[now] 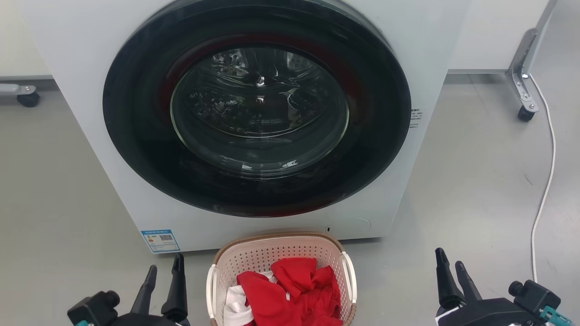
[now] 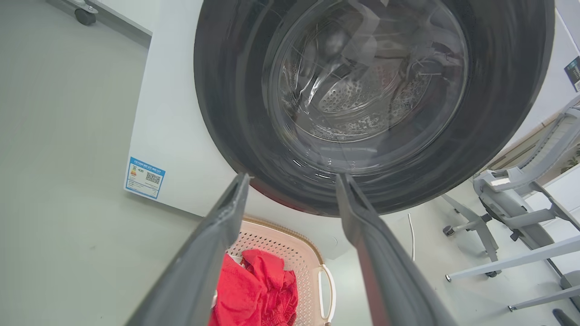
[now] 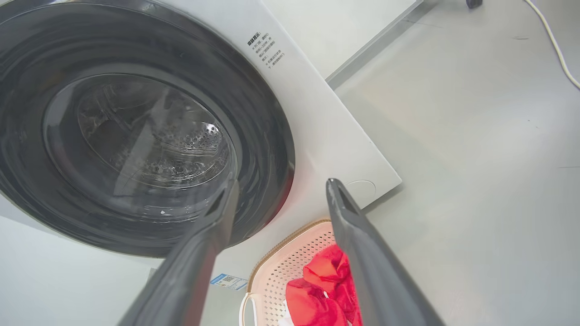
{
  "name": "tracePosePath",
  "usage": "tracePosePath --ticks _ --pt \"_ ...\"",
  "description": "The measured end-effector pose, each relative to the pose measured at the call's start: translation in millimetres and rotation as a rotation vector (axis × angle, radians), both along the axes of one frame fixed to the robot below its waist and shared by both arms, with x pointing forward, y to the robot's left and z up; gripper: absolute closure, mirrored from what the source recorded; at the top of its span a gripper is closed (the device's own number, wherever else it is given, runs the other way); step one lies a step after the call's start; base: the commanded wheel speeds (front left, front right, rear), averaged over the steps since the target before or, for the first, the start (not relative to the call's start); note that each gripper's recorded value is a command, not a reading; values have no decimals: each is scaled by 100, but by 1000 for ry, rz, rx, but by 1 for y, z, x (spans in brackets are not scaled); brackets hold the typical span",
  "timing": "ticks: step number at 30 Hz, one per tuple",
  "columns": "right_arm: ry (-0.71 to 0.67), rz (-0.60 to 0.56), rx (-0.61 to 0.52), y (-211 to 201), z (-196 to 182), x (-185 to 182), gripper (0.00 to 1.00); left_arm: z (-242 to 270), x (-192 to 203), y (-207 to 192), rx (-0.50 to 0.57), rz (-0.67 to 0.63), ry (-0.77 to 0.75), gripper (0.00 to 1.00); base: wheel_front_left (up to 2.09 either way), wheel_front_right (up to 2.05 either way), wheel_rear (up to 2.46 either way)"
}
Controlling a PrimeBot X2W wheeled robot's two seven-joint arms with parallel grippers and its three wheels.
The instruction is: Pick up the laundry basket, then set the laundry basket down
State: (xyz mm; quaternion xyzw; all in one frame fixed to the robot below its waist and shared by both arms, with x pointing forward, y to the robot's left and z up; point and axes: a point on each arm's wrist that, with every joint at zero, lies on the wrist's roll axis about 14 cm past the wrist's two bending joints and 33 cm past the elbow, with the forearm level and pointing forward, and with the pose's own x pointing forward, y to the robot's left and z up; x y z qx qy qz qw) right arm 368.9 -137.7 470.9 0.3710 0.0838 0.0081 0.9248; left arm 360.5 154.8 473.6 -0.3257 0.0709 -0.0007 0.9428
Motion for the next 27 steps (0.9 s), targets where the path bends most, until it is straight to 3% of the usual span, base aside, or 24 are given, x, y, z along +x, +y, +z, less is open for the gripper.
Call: tracePosePath --ticks 27 --pt "-183 61 -364 22 31 0 0 31 -3 -15 412 -40 -177 0 0 0 0"
